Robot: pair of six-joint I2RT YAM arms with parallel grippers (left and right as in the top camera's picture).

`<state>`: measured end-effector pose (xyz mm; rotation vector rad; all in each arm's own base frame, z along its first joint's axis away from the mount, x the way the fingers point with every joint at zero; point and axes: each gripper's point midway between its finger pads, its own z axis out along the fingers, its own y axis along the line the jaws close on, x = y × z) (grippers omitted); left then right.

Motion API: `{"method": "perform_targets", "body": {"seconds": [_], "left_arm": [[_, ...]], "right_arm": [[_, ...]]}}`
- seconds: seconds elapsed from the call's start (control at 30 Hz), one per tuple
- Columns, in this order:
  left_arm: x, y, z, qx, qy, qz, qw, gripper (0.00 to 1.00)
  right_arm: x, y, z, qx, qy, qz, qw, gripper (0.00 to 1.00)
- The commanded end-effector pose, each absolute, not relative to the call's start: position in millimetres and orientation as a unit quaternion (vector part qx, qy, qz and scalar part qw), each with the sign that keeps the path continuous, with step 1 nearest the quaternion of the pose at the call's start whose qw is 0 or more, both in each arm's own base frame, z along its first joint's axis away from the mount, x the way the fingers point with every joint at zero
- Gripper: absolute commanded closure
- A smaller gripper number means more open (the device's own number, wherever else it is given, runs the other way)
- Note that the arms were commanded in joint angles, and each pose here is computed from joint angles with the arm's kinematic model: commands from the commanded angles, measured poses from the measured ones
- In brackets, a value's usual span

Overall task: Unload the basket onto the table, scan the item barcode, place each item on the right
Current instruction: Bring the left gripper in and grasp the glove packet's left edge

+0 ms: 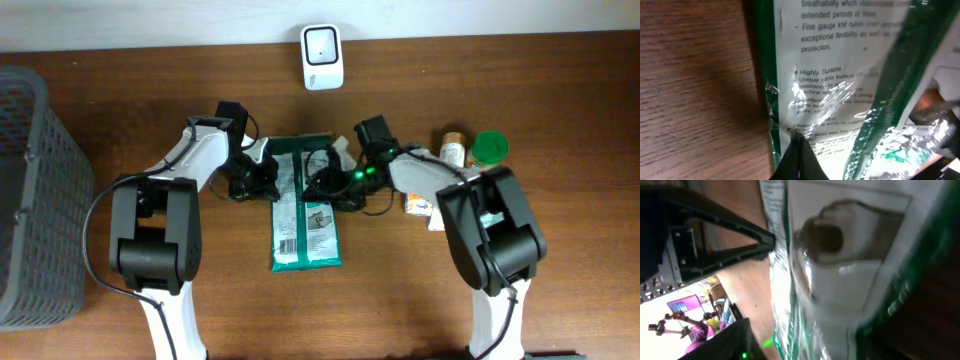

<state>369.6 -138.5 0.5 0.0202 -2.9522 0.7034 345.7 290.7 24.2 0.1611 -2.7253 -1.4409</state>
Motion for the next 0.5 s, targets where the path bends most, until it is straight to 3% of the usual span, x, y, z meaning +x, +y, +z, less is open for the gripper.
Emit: {"method": "perform_targets", "body": {"seconds": [0.0,0.23,0.47], "left_arm": [[355.8,-133.2,-22.3,0.017,-0.974,0.211,0.086,1.00],[355.5,-134.1,-22.3,0.015,-0.974,0.211,0.086,1.00],[355.6,-134.1,-22.3,0.015,-0.974,0.211,0.086,1.00]], "right_arm": [[337.5,302.2,9.1,0.060,-0.880,-0.470,0.036,0.40],[374.7,291.2,32.6,0.072,-0.853,-0.516,-0.026,0.44],[369.4,305.1,33.5,0.092,-0.851,-0.516,-0.032,0.60]]}}
